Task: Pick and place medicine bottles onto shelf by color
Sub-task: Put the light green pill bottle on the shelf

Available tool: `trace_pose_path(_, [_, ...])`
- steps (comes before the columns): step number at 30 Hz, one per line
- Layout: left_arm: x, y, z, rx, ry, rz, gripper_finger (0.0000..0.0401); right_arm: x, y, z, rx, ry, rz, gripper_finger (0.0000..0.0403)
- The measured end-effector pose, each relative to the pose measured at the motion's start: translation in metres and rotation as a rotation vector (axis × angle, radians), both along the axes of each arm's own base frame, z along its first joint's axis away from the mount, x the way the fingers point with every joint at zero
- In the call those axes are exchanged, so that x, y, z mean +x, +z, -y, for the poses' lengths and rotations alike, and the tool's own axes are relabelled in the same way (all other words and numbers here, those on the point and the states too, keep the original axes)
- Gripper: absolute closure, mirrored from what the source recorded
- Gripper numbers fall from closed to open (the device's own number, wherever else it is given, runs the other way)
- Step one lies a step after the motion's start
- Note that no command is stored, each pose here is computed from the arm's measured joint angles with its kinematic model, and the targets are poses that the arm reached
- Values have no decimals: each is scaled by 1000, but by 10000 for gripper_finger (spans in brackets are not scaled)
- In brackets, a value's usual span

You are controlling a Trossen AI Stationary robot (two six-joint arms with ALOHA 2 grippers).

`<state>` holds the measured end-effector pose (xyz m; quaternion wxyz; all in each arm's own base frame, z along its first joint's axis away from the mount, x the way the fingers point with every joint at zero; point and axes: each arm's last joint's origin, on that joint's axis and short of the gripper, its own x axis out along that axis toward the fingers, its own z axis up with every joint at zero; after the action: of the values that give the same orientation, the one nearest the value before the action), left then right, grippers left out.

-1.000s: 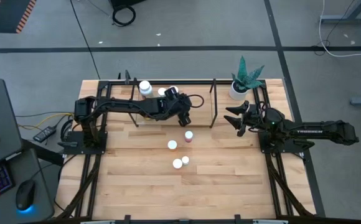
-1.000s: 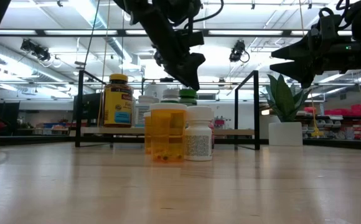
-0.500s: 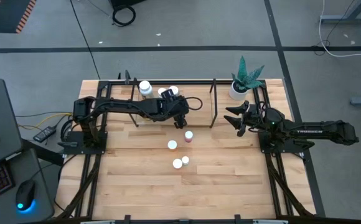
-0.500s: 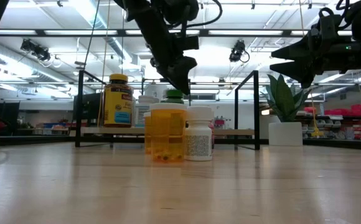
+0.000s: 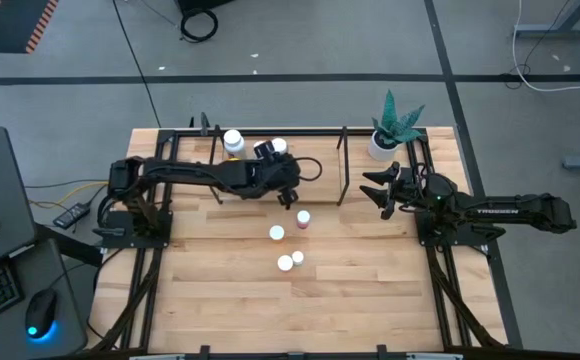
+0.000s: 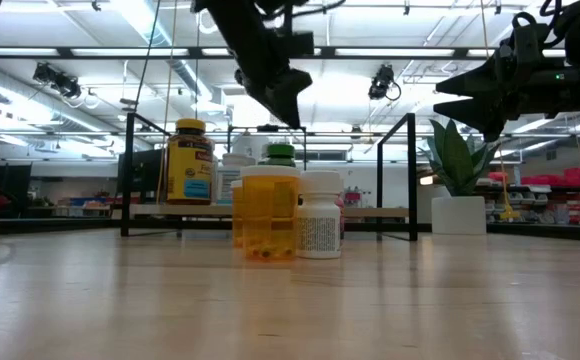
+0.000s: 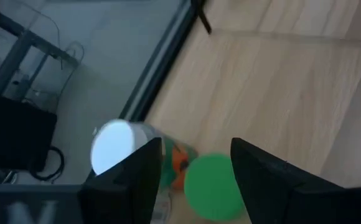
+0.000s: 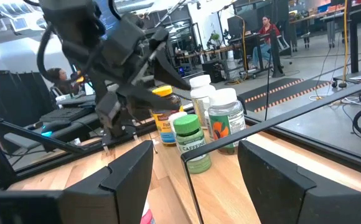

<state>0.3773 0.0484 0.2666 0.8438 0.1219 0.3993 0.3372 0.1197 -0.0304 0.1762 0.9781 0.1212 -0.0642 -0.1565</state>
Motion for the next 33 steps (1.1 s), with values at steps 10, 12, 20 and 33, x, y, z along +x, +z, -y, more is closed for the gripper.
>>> trace_pose_path(10, [-18, 34, 23, -53, -128, 68, 226, 0, 0, 0, 0, 0, 1, 160])
trace_pose_path(12, [-27, 42, 23, -58, -124, 67, 233, 0, 0, 0, 0, 0, 0, 160])
trace_pose_path(20, [-75, 35, 24, -55, -115, 157, 267, 0, 0, 0, 0, 0, 0, 160])
trace_pose_path(33, [-156, -10, 31, -102, -207, 424, 295, 0, 0, 0, 0, 0, 0, 160])
